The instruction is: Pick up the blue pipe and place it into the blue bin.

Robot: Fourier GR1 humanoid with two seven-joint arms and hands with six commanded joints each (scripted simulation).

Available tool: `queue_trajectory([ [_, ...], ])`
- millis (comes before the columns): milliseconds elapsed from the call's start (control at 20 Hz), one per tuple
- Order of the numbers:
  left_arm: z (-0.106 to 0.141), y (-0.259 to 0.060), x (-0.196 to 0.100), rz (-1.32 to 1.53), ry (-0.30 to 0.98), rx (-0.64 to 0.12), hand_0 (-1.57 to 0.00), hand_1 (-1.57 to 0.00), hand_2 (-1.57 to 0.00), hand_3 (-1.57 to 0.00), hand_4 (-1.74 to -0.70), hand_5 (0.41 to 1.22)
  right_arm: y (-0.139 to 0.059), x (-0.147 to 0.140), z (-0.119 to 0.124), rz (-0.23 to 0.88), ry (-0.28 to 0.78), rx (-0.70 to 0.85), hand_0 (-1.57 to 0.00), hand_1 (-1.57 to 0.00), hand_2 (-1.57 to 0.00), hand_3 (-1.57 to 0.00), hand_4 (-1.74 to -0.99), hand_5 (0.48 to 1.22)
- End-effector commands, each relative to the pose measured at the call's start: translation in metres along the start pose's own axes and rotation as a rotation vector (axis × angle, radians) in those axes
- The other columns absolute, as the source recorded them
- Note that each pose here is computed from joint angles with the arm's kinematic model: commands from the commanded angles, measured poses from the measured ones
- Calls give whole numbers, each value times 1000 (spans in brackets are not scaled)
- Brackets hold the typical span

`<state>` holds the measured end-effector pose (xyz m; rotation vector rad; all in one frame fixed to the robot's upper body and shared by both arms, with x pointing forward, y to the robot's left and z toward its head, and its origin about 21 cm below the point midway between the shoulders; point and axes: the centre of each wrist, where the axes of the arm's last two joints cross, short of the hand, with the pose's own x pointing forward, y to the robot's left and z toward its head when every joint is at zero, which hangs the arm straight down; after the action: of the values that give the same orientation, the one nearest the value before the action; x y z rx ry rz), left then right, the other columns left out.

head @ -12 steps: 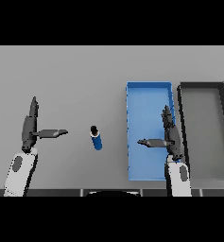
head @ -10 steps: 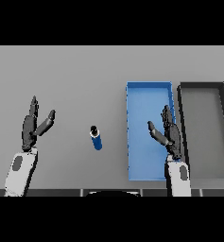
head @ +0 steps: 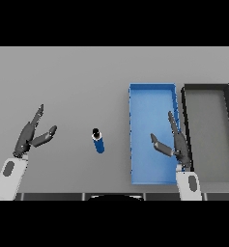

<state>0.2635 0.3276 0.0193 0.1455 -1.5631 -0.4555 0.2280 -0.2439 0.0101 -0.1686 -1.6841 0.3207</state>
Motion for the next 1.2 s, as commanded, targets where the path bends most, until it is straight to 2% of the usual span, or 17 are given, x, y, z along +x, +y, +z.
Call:
queue_trajectory([
  [0, -3, 3, 3, 2, -3, -7, 1, 1, 1, 1, -960, 594, -1, -1, 2, -1, 0, 0, 1, 1, 1, 1, -1206, 625],
  [100, 3, 6, 3, 19, -29, -61, 1, 1, 1, 1, -966, 594, -6, 0, 1, 8, 8, 1, 1, 1, 1, 1, -1197, 621],
  [250, 15, 2, 10, 3, -38, -187, 1, 1, 1, 1, -1007, 561, -7, 1, -4, 19, 7, 5, 1, 1, 1, 1, -1180, 617],
  [500, 23, -35, 19, 19, 0, -397, 1, 1, 1, 1, -1113, 497, -5, 2, -2, 22, 5, 24, 1, 1, 1, 1, -1164, 617],
  [800, 17, -81, 24, 13, 3, -500, 1, 1, 1, 1, -1144, 452, -4, 4, 0, -1, 13, 11, 1, 1, 1, 1, -1205, 618],
  [950, 9, -103, 20, 31, -29, -517, 1, 1, 1, 1, -1151, 456, -3, 4, -1, -6, 4, 14, 1, 1, 1, 1, -1217, 626],
  [1150, -8, -124, 19, 64, -44, -502, 1, 1, 1, 1, -1150, 460, -2, 3, -1, 0, 29, 11, 1, 1, 1, 1, -1202, 621],
])
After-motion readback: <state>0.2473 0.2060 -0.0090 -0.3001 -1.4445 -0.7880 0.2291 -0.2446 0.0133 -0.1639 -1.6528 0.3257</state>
